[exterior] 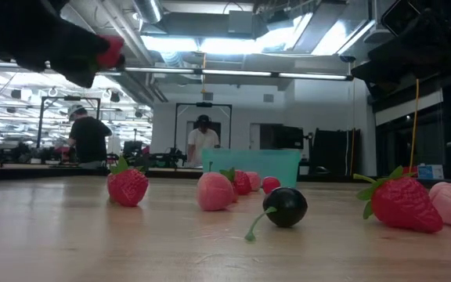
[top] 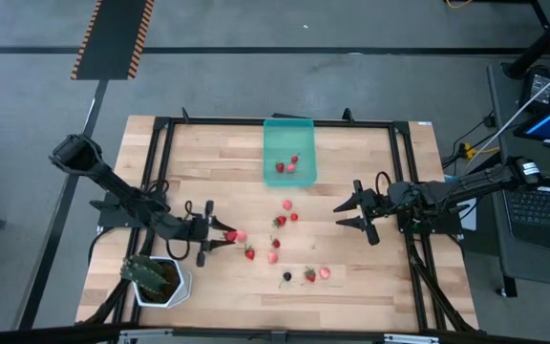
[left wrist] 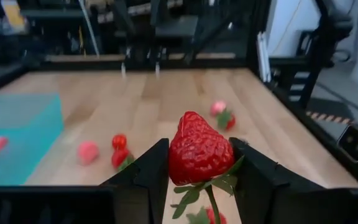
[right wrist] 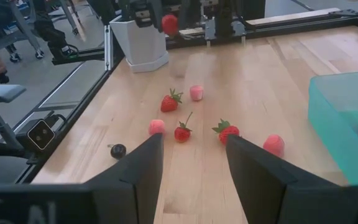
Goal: Pick and placing Produce into tupperware
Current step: Put the red strawberry into the blue bin
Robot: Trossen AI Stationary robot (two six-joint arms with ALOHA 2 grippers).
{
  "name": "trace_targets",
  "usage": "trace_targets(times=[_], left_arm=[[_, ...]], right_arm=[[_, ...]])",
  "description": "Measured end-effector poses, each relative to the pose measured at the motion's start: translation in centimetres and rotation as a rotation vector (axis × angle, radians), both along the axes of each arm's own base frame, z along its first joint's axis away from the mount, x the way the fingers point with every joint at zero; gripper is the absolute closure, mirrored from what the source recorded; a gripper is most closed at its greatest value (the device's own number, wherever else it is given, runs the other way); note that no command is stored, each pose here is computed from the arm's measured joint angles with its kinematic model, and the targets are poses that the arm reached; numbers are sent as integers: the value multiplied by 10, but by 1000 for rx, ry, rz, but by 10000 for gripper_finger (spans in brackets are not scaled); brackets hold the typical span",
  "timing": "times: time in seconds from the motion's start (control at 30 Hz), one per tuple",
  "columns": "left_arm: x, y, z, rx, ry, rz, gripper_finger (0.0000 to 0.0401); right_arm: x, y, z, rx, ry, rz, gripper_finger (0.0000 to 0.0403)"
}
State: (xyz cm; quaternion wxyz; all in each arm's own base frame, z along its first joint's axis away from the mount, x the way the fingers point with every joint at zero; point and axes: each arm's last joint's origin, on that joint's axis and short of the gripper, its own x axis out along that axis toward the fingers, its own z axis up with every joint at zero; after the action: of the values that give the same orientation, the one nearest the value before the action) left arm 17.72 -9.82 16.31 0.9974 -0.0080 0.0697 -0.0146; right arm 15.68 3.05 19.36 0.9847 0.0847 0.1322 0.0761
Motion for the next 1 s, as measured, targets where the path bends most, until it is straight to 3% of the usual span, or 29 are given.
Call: trace_targets(times=[0.23, 0.8, 1.0], left_arm=[[-1, 9, -2, -12, -32, 33, 269], [6, 35, 2, 17, -79, 395, 269], [7, 40, 2, 2, -86, 455, 269]], right_arm=[[0, 0, 0, 0, 0, 0, 225], [0, 0, 1, 2, -1, -1, 225], [0, 0, 0, 1, -1, -1, 225]])
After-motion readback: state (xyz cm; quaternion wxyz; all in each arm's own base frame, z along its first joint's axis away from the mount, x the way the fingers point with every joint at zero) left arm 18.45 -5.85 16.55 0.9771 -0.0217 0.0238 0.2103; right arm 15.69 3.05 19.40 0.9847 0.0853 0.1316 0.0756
